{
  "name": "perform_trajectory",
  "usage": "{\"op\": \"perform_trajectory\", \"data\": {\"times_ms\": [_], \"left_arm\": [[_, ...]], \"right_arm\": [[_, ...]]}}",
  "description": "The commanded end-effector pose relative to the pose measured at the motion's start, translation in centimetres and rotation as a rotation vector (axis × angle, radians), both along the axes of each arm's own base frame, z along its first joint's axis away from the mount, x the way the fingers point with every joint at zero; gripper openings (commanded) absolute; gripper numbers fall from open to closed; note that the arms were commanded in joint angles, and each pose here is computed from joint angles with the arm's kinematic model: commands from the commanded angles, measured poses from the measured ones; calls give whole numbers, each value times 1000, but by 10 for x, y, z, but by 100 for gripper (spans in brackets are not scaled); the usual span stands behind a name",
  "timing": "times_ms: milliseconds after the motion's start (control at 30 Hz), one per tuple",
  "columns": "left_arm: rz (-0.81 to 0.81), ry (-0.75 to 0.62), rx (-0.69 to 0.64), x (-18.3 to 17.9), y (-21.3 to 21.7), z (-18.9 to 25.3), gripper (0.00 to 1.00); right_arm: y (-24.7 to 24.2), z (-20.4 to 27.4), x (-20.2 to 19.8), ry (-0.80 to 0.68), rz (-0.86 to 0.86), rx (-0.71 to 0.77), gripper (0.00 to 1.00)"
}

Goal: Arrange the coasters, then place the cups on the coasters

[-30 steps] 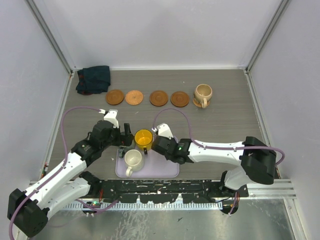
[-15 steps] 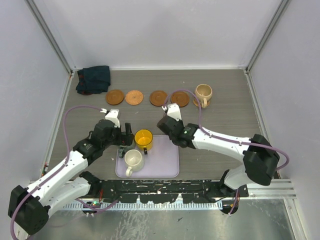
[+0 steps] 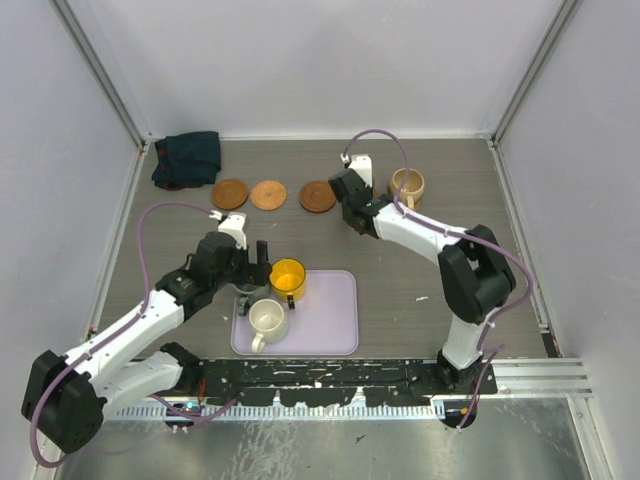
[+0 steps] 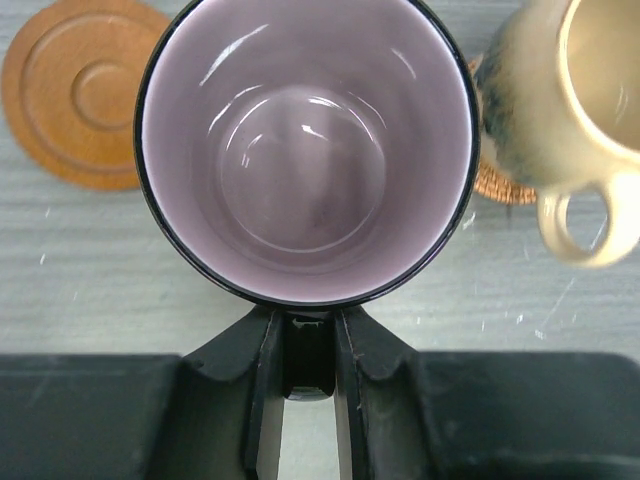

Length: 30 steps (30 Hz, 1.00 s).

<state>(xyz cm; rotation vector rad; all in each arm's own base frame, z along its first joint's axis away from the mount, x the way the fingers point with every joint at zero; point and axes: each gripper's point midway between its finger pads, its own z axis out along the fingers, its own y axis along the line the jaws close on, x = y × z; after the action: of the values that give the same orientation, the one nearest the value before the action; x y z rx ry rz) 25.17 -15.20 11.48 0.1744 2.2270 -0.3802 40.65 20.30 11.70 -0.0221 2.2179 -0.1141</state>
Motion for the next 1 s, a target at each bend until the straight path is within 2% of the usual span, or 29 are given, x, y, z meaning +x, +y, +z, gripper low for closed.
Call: {"op": "perform_trajectory", "data": {"times_ms": [0,133,333,967], "left_arm": [[6,-127,-24,28,-10,33,98],[7,-119,-17,33,-12,29,98],[5,-111,-25,34,-14,25,98],[-4,-106,-34,32,-17,25,98]], "right_arm": [[10,44,58,-154,5,82,1],[5,38,81,-157,-6,85,1],[0,33,95,-161,-13,87,1],[-11,3,87,-119,-11,75,1]]}}
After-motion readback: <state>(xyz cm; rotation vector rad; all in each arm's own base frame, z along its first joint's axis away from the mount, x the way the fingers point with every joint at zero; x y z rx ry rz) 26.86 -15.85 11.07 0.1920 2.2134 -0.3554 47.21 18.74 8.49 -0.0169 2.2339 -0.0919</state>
